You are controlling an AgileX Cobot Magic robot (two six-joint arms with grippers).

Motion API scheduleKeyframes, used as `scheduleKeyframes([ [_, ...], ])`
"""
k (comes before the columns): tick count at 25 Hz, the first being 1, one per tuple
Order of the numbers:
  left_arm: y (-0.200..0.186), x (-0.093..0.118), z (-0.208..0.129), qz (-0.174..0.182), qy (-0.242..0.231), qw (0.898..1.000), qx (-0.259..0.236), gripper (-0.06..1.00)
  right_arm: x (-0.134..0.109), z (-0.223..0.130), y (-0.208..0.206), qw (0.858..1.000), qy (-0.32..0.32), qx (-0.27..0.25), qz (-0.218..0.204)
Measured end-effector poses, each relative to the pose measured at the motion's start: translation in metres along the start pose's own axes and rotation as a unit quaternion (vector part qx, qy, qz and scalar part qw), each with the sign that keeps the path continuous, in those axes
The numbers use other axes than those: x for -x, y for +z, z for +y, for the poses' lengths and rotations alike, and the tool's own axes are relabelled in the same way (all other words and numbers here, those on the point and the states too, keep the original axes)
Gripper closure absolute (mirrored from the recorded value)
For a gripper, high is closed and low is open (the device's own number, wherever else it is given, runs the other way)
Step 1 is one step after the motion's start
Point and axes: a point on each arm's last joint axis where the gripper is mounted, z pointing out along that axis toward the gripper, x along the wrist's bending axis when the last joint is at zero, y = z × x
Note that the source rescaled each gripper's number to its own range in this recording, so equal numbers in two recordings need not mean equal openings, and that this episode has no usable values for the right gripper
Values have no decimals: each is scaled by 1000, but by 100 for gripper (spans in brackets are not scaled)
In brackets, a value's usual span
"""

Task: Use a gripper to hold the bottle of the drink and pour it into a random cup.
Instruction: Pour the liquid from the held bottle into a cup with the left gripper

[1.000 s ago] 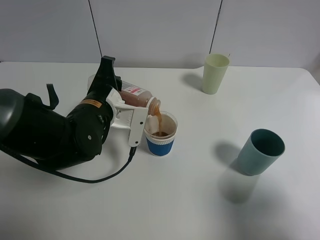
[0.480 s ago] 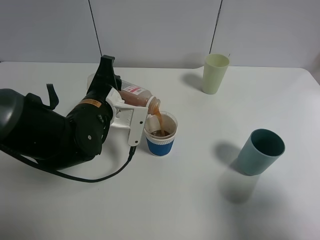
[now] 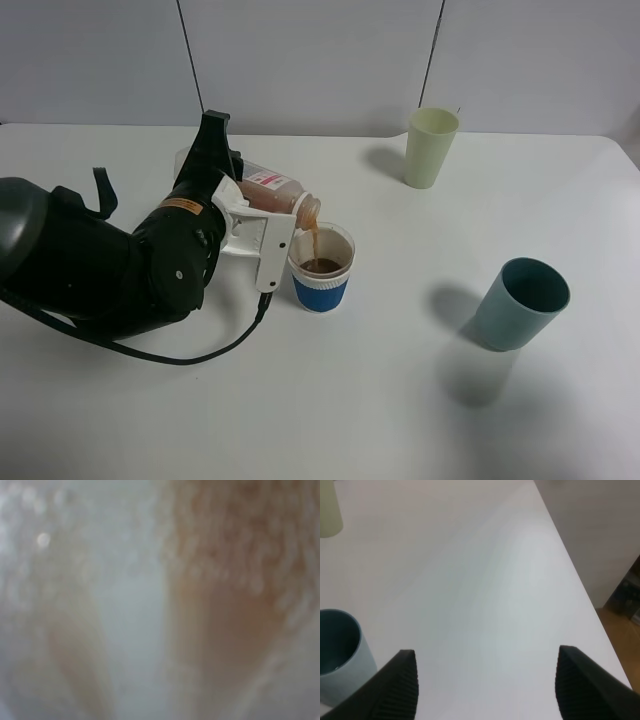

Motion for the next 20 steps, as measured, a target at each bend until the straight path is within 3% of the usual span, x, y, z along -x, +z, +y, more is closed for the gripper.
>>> scheduleKeyframes([
  [20, 0, -1, -1, 8, 41, 999, -4, 92, 0, 0, 0, 1000, 0, 0, 0],
])
